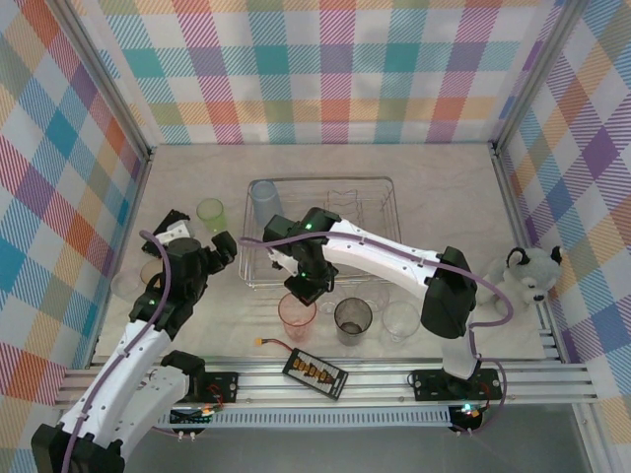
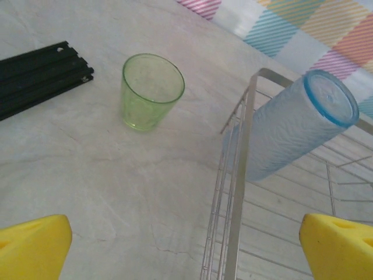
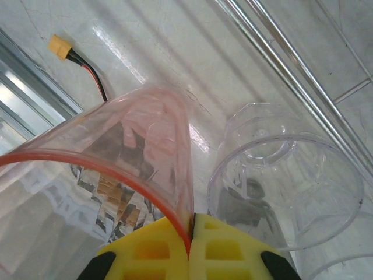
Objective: Load the cups into the dish rack
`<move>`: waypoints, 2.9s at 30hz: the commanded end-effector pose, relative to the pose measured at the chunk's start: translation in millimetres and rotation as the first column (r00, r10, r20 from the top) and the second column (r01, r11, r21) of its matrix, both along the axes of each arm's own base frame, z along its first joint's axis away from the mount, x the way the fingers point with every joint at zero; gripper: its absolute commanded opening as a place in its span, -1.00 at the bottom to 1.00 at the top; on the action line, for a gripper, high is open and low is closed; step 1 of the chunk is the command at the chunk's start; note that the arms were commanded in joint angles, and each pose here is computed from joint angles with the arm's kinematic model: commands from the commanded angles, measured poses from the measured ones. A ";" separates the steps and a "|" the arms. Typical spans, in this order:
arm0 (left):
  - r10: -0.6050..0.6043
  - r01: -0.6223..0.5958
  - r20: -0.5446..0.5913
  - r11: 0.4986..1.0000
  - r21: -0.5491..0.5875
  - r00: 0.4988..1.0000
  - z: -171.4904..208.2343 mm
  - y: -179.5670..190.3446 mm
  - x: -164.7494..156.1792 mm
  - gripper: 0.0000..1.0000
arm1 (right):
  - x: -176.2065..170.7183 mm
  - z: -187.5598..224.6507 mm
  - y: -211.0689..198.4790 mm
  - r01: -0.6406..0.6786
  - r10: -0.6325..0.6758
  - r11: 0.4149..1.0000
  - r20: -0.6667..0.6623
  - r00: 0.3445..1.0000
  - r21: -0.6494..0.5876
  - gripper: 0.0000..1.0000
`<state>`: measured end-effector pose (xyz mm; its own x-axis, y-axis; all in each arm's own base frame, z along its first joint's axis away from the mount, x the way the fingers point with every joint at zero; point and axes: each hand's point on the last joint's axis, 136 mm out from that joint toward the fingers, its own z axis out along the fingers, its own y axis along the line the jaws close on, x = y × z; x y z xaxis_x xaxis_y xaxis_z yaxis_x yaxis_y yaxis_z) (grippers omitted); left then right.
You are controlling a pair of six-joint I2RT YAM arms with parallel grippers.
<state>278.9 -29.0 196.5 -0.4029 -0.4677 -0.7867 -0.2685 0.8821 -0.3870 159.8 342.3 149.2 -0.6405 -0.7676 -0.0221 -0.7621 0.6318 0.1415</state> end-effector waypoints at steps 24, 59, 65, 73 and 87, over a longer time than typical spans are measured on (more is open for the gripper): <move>-0.737 0.883 0.486 0.399 -0.248 0.470 163.0 -171.1 -28.8 1.00 | 125.3 164.8 -76.1 0.516 -0.381 0.390 -0.377 0.844 0.762 -1.00; -0.789 0.896 0.437 0.323 -0.304 0.433 158.3 -184.4 -21.9 1.00 | 104.3 211.8 -74.5 0.456 -0.124 0.256 -0.439 0.890 0.852 -1.00; -0.776 0.909 0.488 0.267 -0.320 0.400 169.2 -188.8 -22.3 1.00 | 105.3 212.2 -69.2 0.462 -0.087 0.250 -0.455 0.886 0.851 -1.00; -0.790 0.914 0.491 0.212 -0.345 0.368 168.3 -195.9 -24.4 0.95 | 108.7 208.9 -57.2 0.463 -0.060 0.260 -0.464 0.884 0.848 -1.00; -0.811 0.901 0.456 0.187 -0.392 0.366 161.0 -201.3 -25.2 0.50 | 114.4 191.7 -39.2 0.499 -0.041 0.294 -0.511 0.859 0.815 -1.00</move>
